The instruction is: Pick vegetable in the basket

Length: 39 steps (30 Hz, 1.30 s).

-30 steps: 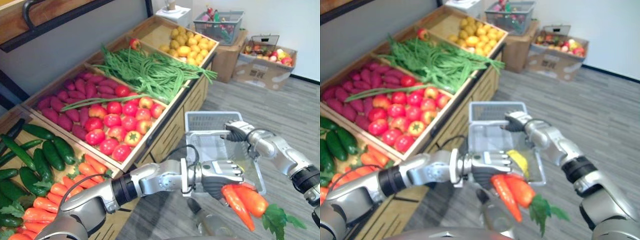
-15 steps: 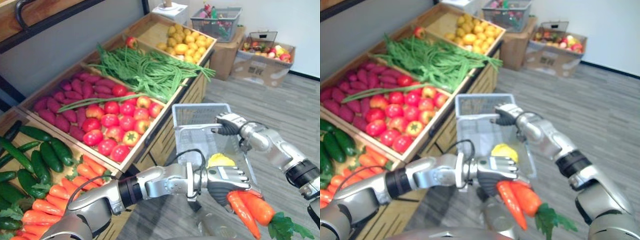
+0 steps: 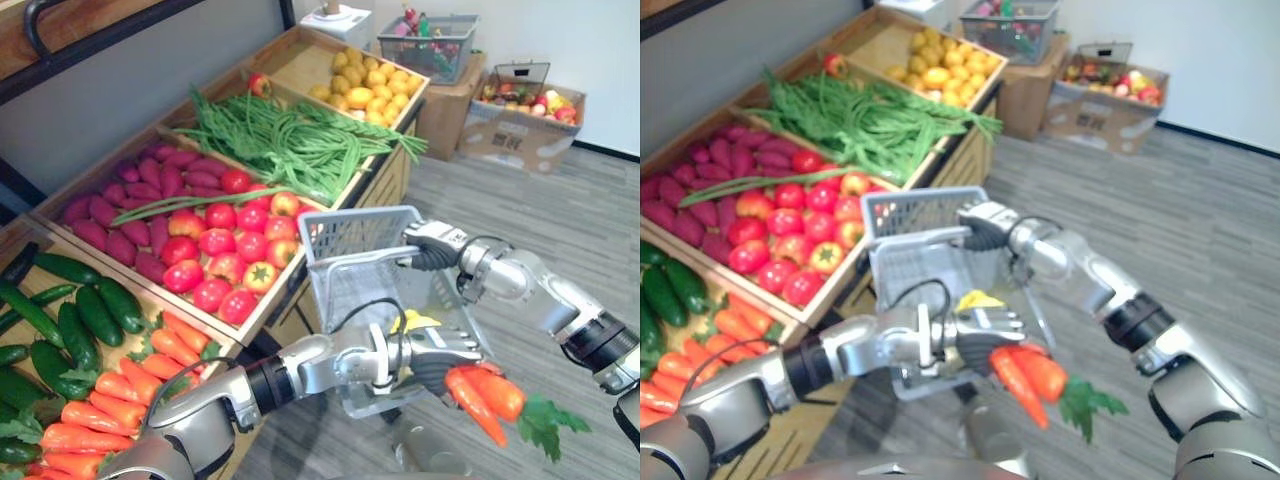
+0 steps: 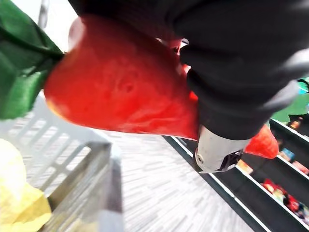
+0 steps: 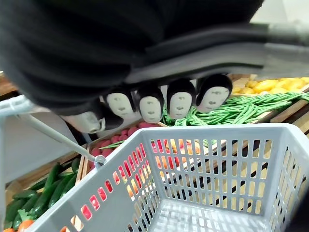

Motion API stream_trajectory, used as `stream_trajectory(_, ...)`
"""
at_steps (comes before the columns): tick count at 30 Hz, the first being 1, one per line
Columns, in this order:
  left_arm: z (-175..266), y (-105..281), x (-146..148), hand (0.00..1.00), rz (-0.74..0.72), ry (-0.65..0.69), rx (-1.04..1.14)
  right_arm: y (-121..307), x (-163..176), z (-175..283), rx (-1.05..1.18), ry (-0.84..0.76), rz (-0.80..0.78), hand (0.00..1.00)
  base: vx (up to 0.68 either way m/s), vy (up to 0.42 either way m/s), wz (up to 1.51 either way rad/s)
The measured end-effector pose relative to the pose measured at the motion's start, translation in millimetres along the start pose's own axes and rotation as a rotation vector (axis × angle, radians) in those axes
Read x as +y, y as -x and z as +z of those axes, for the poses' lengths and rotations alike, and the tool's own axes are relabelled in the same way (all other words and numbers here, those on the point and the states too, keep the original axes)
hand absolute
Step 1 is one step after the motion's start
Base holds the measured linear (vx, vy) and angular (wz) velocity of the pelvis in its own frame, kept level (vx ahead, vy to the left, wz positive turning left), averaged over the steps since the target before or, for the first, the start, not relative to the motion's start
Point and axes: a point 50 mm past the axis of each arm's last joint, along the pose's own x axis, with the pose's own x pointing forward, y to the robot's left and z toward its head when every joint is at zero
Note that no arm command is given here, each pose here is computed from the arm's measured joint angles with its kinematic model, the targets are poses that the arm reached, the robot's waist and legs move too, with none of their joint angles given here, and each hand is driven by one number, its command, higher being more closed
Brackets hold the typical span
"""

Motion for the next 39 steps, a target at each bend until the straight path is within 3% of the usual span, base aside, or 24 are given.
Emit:
stream_trajectory(8,-47,13,1,1.00,0.066,-0.032,0.261,-1,1,6,-0.029,-0.005,0.038,1.00,0.00,0.000,0.00)
stream_trajectory(22,-85,37,17,1.00,0.224,-0.012,0.496,5,0,5,-0.031,-0.023,0.066,1.00,0.00,0.000,0.00)
stream_trajectory(23,-86,38,18,0.00,0.226,-0.023,0.501,6,0,5,-0.030,-0.020,0.068,1.00,0.00,0.000,0.00)
stream_trajectory(39,-104,55,14,0.00,0.212,-0.024,0.621,12,14,12,-0.052,-0.050,0.110,1.00,0.00,0.000,0.00)
